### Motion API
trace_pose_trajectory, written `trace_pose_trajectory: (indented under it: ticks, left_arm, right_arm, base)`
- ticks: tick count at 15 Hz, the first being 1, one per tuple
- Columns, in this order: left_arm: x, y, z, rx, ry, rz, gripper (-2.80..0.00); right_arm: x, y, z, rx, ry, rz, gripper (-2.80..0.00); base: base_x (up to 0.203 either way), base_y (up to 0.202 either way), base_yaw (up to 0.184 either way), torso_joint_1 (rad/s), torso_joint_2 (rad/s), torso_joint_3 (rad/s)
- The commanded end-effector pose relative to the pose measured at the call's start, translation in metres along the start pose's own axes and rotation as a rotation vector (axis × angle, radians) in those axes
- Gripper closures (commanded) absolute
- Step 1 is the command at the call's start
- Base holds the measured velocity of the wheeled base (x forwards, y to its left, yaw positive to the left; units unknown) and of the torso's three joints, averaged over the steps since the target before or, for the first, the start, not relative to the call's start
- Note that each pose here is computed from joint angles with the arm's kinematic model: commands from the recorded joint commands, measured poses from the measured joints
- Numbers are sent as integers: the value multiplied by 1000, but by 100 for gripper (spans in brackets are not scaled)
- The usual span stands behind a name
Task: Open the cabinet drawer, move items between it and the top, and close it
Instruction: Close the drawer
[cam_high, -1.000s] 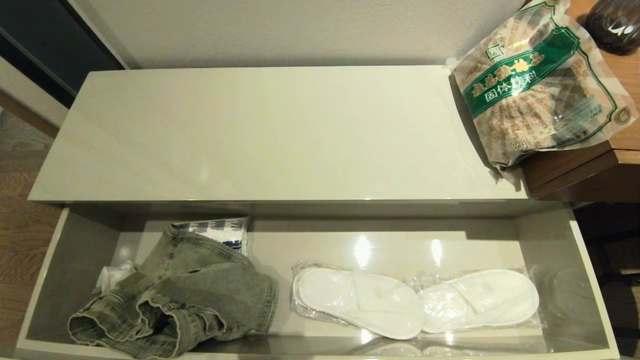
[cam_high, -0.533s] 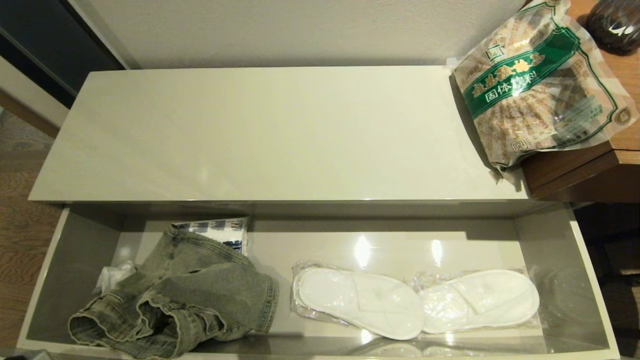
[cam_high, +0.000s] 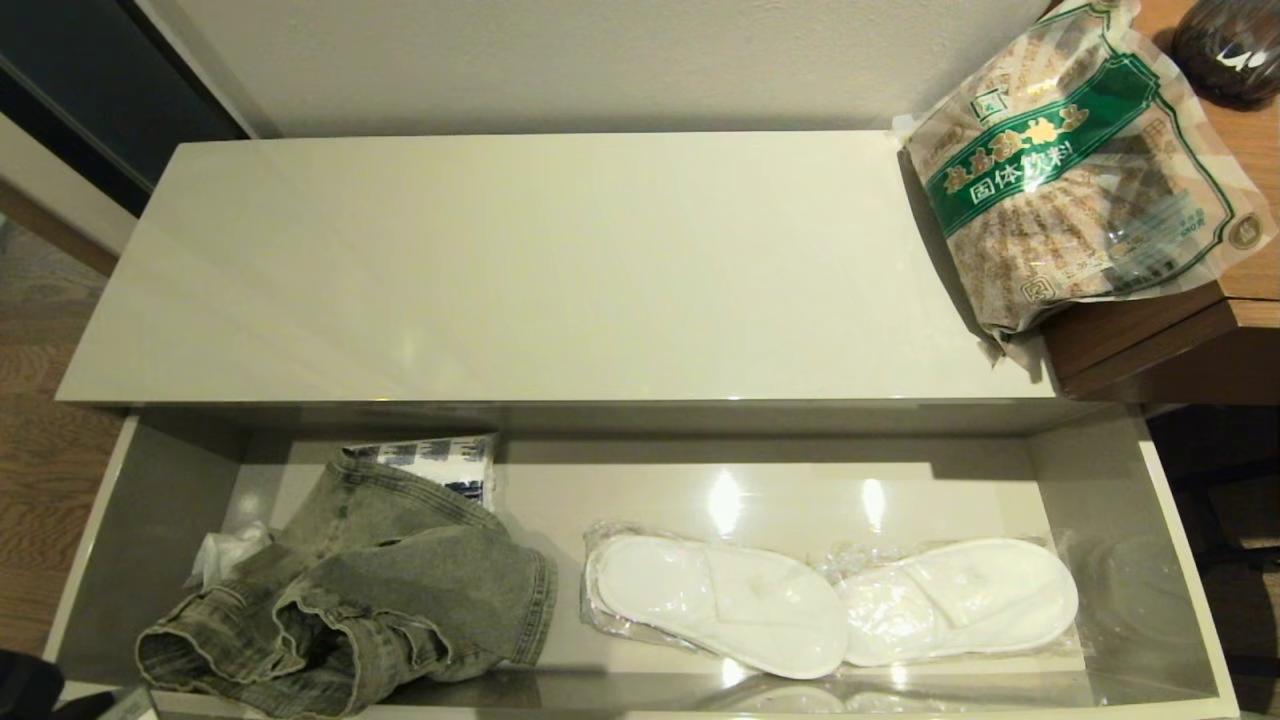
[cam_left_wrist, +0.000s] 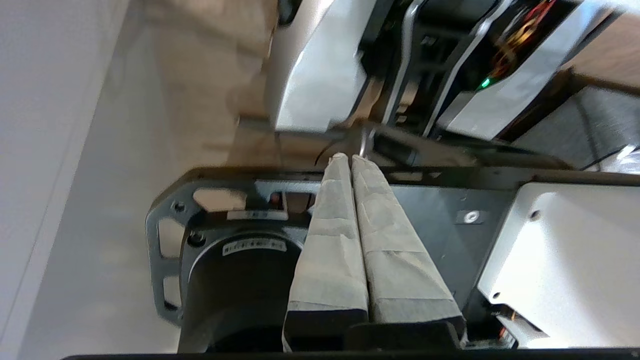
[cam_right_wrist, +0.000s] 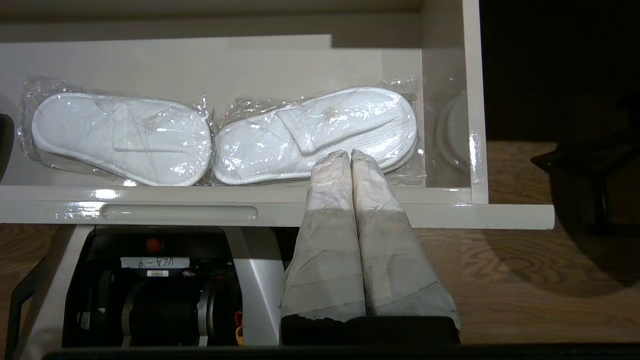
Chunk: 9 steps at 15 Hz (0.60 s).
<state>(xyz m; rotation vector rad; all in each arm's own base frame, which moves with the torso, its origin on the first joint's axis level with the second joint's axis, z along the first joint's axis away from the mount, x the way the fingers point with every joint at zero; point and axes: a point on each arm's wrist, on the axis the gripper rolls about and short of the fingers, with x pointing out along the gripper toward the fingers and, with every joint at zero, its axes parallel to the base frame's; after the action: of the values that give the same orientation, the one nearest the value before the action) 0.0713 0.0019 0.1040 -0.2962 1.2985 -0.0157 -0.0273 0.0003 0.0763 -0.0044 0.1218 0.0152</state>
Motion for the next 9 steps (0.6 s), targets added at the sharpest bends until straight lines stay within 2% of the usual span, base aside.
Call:
trace_pose_trajectory:
  ticks: [1,2,6,9]
  left_arm:
    - [7,1,3,-22,71,7,0]
    - [9,1,5,-36,88,5,0]
    - [5,-1,12,-84,59,-3,0]
    - [15,0,21,-107,-43,-24,0]
  right_arm:
    - [0,0,0,-1,2,0,0]
    - [0,0,0,-1,2,0,0]
    - [0,0,0,-1,2,0,0]
    - [0,0,0,-1,2,0,0]
  base:
    - [0,0,0,0,0,0]
    - [0,0,0,0,0,0]
    - [0,0,0,0,0,0]
    - [0,0,0,0,0,0]
